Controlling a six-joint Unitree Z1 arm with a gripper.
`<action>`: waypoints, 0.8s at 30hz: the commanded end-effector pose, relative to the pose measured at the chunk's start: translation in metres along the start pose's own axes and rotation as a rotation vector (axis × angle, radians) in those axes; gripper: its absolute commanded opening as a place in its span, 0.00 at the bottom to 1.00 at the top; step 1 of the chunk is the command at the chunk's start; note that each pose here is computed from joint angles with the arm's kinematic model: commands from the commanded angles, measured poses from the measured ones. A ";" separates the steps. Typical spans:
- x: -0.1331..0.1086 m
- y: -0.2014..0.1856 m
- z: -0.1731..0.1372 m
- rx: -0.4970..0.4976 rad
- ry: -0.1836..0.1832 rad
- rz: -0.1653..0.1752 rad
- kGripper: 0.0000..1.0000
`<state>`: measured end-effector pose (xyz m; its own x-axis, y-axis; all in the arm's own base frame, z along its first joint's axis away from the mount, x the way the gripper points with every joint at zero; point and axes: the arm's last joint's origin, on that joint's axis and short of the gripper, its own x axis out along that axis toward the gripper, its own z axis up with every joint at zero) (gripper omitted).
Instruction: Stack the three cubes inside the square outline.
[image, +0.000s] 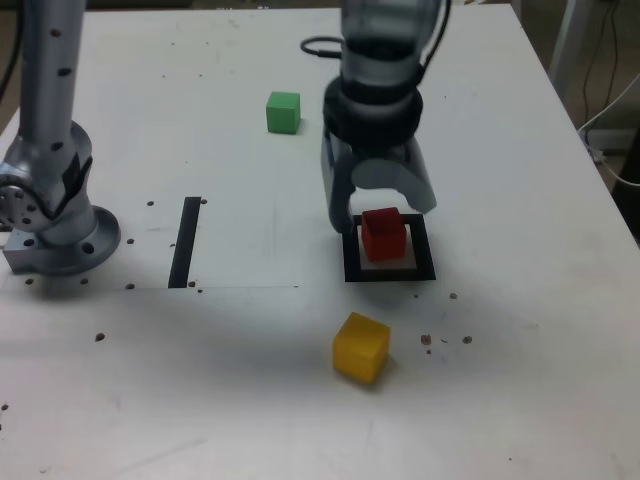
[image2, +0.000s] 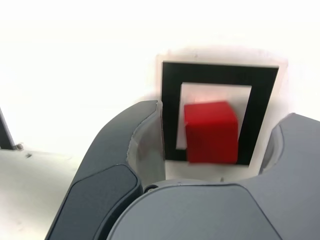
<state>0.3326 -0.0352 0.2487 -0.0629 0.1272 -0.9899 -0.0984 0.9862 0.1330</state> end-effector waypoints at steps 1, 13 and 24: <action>-0.012 -0.003 -0.010 0.019 -0.029 -0.007 0.99; -0.034 -0.056 -0.048 0.241 -0.107 -0.090 0.94; 0.001 -0.101 -0.042 0.416 -0.046 -0.077 0.92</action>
<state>0.3001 -0.1368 0.2408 -0.0112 0.0404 -0.9991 0.2966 0.9543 0.0353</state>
